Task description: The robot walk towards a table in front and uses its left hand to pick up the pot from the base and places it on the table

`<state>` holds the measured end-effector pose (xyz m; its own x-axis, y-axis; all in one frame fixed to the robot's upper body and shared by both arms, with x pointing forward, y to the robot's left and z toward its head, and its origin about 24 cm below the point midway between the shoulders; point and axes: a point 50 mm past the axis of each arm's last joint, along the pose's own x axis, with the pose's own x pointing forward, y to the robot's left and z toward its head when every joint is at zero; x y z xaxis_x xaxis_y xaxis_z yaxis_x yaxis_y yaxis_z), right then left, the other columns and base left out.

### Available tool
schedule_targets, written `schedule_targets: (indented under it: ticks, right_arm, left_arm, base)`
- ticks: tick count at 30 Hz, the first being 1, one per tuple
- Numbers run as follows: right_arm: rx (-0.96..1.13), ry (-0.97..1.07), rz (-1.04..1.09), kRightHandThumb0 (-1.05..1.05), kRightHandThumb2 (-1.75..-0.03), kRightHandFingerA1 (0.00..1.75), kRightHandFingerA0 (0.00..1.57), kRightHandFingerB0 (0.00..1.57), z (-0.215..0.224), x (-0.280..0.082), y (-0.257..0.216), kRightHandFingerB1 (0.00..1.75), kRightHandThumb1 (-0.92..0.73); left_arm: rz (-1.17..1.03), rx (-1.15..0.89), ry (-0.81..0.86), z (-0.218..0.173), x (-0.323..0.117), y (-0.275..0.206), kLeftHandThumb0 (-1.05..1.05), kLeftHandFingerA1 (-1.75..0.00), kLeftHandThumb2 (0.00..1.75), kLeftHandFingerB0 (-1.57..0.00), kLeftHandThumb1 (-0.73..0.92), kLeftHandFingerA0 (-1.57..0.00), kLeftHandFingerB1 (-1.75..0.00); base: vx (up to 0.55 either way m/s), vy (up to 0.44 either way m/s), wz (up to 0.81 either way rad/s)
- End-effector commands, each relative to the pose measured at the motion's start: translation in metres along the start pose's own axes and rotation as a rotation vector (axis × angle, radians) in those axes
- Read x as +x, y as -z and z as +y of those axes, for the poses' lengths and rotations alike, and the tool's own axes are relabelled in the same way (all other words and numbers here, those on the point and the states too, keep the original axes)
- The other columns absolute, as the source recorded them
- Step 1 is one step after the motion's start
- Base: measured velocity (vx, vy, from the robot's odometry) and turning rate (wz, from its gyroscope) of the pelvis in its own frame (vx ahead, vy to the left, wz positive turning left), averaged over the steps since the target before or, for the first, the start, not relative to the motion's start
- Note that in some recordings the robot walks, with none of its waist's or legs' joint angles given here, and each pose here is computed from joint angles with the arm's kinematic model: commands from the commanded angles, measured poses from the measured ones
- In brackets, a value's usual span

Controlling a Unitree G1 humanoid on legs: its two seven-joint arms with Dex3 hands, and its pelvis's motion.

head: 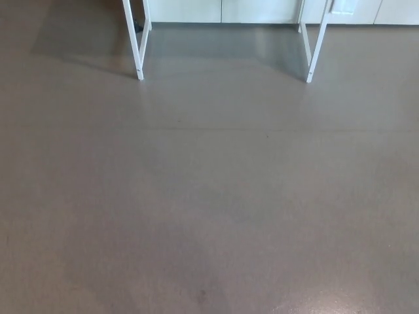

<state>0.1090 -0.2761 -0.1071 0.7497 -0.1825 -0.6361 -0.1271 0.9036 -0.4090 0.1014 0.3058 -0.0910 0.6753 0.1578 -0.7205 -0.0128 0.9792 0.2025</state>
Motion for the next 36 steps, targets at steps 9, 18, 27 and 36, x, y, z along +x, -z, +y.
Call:
schedule_targets:
  ticks: [9,18,27,36]
  right_arm:
    - [-0.028,0.016,-0.038,-0.48,-0.75,0.56,0.65,0.42,-0.004,-0.006,0.006,0.47,-0.43]
    - [-0.037,0.017,-0.036,-0.47,-0.75,0.56,0.65,0.41,-0.003,-0.008,0.007,0.47,-0.44]
    - [-0.043,0.011,-0.036,-0.48,-0.75,0.56,0.65,0.40,-0.003,-0.010,0.008,0.47,-0.44]
    - [-0.044,0.009,-0.038,-0.47,-0.75,0.56,0.66,0.40,-0.002,-0.010,0.008,0.46,-0.44]
  left_arm:
    - [-0.002,-0.004,0.023,0.004,-0.010,0.010,0.06,-0.54,0.89,-0.12,0.44,-0.24,-0.48]
    - [-0.003,-0.006,0.025,0.002,-0.011,0.012,0.07,-0.54,0.89,-0.12,0.45,-0.24,-0.48]
    - [0.013,-0.019,0.021,0.001,-0.012,0.014,0.09,-0.37,0.58,-0.27,0.62,-0.39,-0.30]
    - [0.012,0.064,0.011,0.004,-0.010,0.020,-0.02,-0.36,0.57,-0.27,0.56,-0.40,-0.30]
  base:
    - [0.00,0.000,0.00]
    - [0.00,0.000,0.00]
    - [0.02,-0.029,0.05]
    - [0.03,0.099,-0.15]
